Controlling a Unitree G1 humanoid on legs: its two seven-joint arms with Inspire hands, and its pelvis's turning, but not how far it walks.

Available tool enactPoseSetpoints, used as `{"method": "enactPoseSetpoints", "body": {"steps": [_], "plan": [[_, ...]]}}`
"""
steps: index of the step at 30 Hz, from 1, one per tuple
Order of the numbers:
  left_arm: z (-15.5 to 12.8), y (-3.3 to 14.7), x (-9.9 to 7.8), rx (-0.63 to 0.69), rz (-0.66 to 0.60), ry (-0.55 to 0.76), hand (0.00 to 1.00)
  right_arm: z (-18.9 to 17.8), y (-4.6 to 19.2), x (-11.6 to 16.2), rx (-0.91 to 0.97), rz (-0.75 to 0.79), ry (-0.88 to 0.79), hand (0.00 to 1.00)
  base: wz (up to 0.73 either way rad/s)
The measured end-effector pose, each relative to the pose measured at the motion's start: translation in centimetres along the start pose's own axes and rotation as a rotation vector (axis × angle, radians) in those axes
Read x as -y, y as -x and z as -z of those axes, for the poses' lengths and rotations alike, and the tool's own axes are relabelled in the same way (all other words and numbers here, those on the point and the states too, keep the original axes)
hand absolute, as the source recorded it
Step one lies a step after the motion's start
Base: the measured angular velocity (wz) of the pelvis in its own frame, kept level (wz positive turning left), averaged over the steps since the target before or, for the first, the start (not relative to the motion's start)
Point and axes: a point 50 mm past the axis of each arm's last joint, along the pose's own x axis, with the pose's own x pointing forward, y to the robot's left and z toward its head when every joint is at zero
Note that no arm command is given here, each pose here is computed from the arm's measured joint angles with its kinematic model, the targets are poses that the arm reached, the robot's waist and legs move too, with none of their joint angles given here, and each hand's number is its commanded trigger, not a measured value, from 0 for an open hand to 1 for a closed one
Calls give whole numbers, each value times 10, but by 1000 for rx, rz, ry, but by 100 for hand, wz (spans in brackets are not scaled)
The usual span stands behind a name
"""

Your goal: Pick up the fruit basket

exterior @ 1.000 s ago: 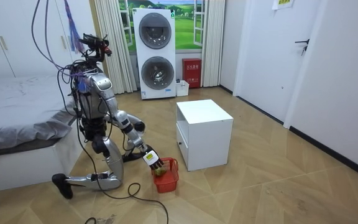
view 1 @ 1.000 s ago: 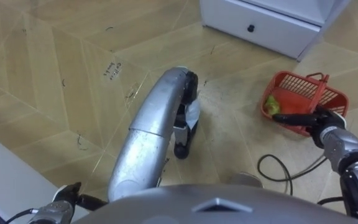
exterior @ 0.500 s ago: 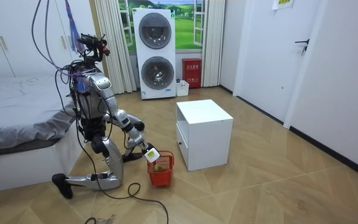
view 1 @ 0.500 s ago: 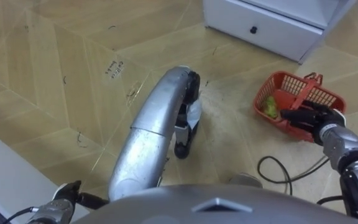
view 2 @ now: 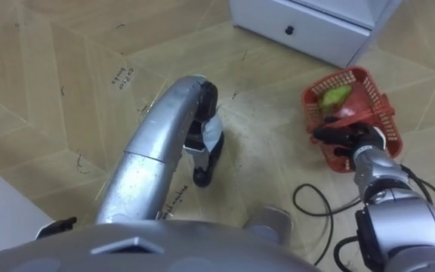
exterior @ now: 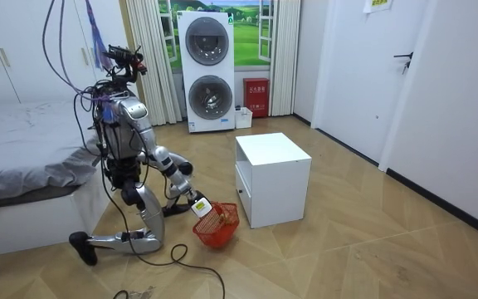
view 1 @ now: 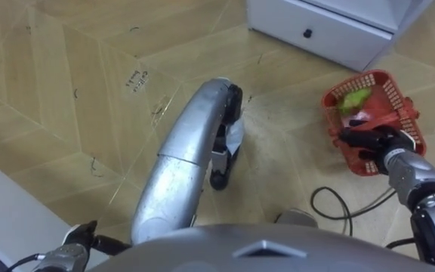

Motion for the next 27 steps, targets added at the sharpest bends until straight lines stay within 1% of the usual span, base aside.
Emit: {"method": "enactPoseSetpoints", "body": {"steps": [2, 3, 5, 7, 8, 9, 10, 12, 13, 14, 15, 16, 17, 18, 19, 21, 23, 24, 26, 27], "plan": [[2, 0, 0, -4, -1, -10, 0, -1, 0, 0, 6, 0, 1, 100, -5], [-3, 0, -2, 6, -6, -30, 0, -2, 0, 1, 8, 1, 9, 100, -3], [-6, 0, -5, 10, -15, -29, 0, -3, 0, 0, 11, 2, 5, 100, -2], [-11, -1, -7, 17, -22, -27, 0, -10, 0, -3, 38, -9, 4, 100, -7], [-19, -1, -9, 33, -30, -14, 0, -20, 0, -8, 80, -26, 5, 100, -6], [-33, -1, -13, 72, -50, 16, 0, -32, 1, -15, 133, -41, -5, 100, 0], [-42, -1, -15, 93, -64, 19, 0, -38, 1, -18, 157, -48, -8, 100, 11], [-97, 4, -29, 240, -137, 59, 0, -46, 3, -31, 209, -60, -21, 100, 15], [-112, 7, -32, 286, -155, 72, 0, -47, 4, -34, 217, -65, -26, 100, 5], [-139, 14, -36, 377, -185, 96, 0, -48, 5, -41, 227, -74, -31, 100, 0], [-161, 23, -37, 471, -200, 118, 0, -45, 6, -42, 233, -79, -31, 100, 3], [-170, 27, -35, 513, -204, 124, 0, -43, 7, -42, 233, -79, -31, 100, -7], [-182, 32, -31, 581, -206, 139, 0, -37, 7, -40, 222, -75, -33, 100, -25], [-184, 34, -23, 611, -201, 155, 0, -31, 8, -39, 207, -78, -37, 100, -36], [-182, 33, -19, 609, -197, 163, 0, -28, 8, -39, 197, -83, -48, 100, -46], [-162, 26, -1, 551, -170, 185, 0, -14, 12, -39, 173, -106, -92, 100, -33], [-147, 22, 7, 515, -151, 178, 0, -9, 13, -38, 157, -111, -125, 100, -14], [-131, 18, 9, 474, -148, 174, 0, -12, 14, -42, 168, -120, -127, 100, -26], [-109, 13, 12, 420, -147, 162, 0, -14, 16, -46, 191, -133, -132, 100, -39], [-91, 11, 14, 376, -146, 157, 0, -14, 19, -48, 203, -142, -127, 100, -36]]}}
